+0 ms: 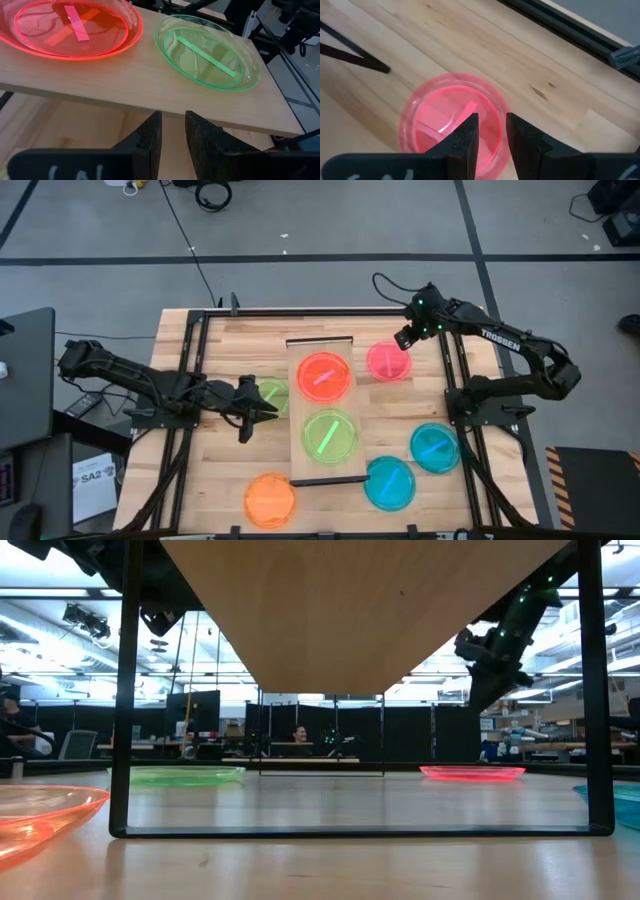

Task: Place and stack plates onto a shelf
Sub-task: Stack the pink plate on top of the green plate on the shelf

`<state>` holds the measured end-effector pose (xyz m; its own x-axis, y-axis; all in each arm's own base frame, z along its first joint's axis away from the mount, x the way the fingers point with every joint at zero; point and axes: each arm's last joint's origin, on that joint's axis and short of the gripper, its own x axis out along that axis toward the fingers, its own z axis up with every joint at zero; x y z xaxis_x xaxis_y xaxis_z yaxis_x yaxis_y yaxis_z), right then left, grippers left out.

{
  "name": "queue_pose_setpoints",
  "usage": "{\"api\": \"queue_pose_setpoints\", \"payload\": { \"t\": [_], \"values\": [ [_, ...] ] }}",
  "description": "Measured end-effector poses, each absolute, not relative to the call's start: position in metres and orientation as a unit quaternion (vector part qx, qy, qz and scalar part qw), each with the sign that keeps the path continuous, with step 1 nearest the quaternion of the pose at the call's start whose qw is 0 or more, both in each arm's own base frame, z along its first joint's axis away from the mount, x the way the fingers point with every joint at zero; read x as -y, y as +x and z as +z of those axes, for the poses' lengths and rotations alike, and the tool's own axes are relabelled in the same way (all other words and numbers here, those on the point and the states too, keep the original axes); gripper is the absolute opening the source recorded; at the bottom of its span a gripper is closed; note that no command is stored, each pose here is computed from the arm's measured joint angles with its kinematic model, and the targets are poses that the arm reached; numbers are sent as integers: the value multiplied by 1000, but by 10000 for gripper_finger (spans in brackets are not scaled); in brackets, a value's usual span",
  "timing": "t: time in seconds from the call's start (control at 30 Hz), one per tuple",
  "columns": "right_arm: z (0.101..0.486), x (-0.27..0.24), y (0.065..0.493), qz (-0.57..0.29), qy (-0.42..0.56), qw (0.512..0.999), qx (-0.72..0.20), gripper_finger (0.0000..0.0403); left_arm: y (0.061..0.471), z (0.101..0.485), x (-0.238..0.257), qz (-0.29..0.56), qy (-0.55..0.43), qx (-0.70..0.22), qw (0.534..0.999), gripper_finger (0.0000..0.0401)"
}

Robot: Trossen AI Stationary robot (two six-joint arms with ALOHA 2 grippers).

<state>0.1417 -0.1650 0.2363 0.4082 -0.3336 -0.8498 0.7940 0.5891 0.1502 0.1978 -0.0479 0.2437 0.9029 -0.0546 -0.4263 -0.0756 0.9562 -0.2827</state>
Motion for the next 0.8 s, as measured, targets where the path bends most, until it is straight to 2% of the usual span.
{"api": "queue_pose_setpoints", "payload": {
  "t": [0.37,0.57,0.8],
  "values": [
    [197,196,147,-354,302,754,-464,105,198,244,48,5,-148,-221,964,91],
    [176,206,151,-300,328,757,-480,105,198,244,48,5,-148,-221,964,91],
    [159,214,153,-299,331,744,-498,105,198,244,48,6,-148,-221,964,91]
  ]
}}
